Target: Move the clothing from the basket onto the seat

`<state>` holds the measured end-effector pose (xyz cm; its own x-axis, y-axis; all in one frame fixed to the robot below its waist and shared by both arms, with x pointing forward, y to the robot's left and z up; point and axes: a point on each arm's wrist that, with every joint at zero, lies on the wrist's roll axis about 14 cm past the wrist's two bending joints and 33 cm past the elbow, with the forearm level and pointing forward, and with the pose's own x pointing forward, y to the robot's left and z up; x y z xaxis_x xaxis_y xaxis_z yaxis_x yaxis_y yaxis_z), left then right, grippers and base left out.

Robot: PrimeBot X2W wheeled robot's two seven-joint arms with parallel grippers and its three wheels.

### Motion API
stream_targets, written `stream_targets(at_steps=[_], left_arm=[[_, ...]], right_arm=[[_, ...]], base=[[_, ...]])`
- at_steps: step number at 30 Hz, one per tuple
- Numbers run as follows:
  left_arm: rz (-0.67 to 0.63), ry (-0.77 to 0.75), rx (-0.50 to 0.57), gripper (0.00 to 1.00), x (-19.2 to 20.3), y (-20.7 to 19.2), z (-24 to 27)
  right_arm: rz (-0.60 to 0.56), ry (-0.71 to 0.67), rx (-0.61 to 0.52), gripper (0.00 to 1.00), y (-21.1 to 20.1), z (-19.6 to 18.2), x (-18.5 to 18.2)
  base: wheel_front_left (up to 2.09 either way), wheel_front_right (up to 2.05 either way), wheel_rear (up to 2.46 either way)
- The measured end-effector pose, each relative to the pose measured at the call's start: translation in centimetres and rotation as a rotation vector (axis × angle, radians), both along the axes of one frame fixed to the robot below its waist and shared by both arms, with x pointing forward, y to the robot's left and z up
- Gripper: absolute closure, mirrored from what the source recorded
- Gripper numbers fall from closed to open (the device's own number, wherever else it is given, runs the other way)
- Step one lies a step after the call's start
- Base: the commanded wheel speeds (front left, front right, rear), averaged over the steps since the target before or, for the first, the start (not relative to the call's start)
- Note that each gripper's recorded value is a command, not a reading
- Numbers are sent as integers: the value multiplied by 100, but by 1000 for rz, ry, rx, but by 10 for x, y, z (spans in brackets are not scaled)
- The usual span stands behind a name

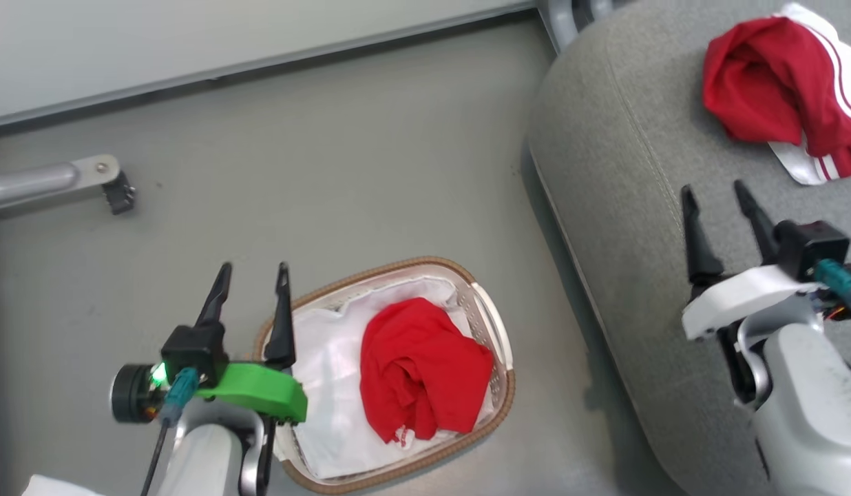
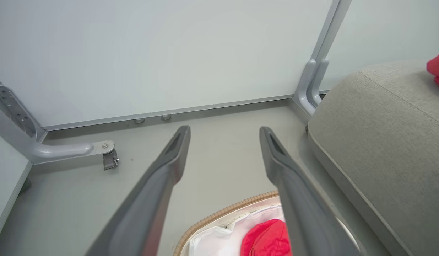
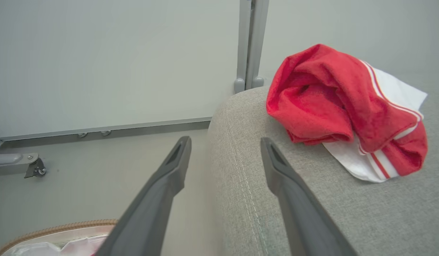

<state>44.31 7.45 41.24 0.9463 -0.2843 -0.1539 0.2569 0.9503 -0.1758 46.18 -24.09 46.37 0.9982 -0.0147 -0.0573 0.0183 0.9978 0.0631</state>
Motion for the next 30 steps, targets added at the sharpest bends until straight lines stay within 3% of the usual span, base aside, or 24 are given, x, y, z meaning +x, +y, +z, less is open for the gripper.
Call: stream_targets(at_steps=[12, 30], left_arm=[[200, -18, 3, 0, -35, 71, 18], [251, -32, 7, 0, -71, 90, 28]], right_arm=[[130, -15, 84, 0, 65, 5, -18], [185, -42, 100, 0, 91, 18, -60]], base=[[0, 0, 0], [0, 0, 0]])
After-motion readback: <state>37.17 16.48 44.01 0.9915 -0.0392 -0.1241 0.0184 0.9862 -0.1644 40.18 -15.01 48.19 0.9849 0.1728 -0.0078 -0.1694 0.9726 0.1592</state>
